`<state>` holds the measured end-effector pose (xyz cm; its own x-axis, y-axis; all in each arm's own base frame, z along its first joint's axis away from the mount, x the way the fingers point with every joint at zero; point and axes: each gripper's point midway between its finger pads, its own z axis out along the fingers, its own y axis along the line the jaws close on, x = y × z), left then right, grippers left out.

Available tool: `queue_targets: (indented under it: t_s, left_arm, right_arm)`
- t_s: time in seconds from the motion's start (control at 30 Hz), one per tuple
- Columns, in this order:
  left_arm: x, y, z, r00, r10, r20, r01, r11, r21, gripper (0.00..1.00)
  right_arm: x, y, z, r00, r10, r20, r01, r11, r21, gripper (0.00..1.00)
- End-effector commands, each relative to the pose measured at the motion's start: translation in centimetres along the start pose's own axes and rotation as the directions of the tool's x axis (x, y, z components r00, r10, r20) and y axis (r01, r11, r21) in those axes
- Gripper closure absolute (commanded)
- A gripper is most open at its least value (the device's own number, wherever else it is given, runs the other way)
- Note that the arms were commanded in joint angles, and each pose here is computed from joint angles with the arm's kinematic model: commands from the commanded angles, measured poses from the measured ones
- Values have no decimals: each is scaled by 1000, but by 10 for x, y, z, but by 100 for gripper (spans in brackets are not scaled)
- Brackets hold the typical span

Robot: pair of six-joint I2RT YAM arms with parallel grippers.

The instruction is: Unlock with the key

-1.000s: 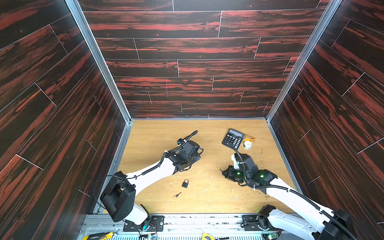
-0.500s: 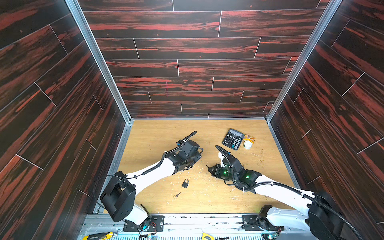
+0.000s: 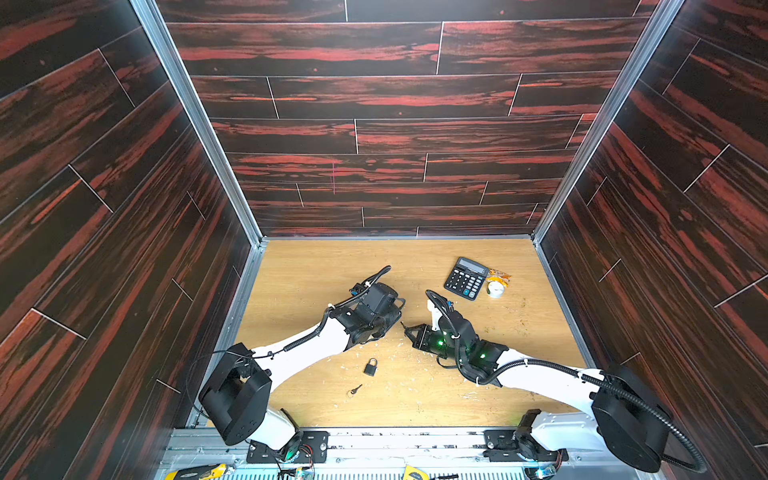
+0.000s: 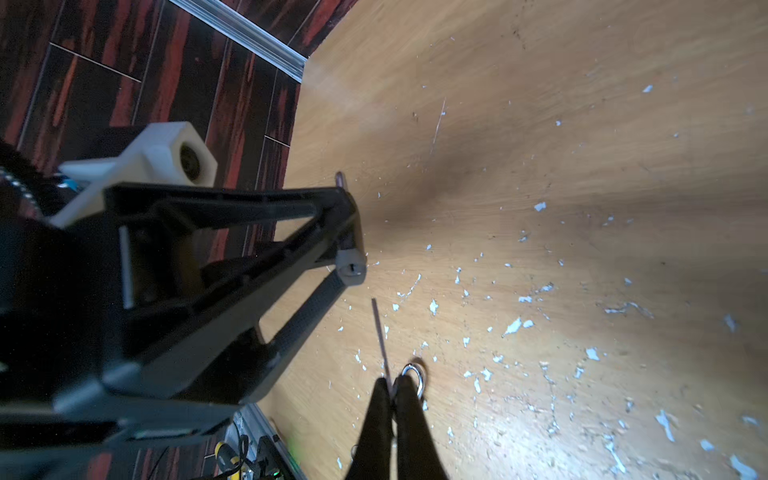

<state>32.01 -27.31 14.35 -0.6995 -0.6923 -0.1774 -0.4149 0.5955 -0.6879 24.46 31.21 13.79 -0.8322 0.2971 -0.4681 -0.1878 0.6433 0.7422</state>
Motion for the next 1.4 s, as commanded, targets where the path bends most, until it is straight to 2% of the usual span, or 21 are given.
queue_targets:
  t_s: [0.0, 0.73, 1.1, 1.37]
  left_arm:
    - [-5, -11, -10, 999, -41, 10, 41, 998, 49, 100]
    - [-11, -1, -12, 998, -33, 49, 33, 999, 13, 100]
    - [-9, -1, -12, 999, -42, 32, 42, 999, 20, 100]
    - [-8, -5, -14, 998, -51, 27, 50, 998, 36, 100]
  right_arm:
    - [-7, 4, 8, 999, -3, 34, 3, 1000, 14, 100]
    - [-6, 18, 13, 1000, 3, 25, -2, 999, -40, 100]
    - [-9, 9, 17, 999, 22, 37, -23, 999, 31, 100]
    - [-6, 10, 23, 999, 27, 22, -28, 1000, 11, 100]
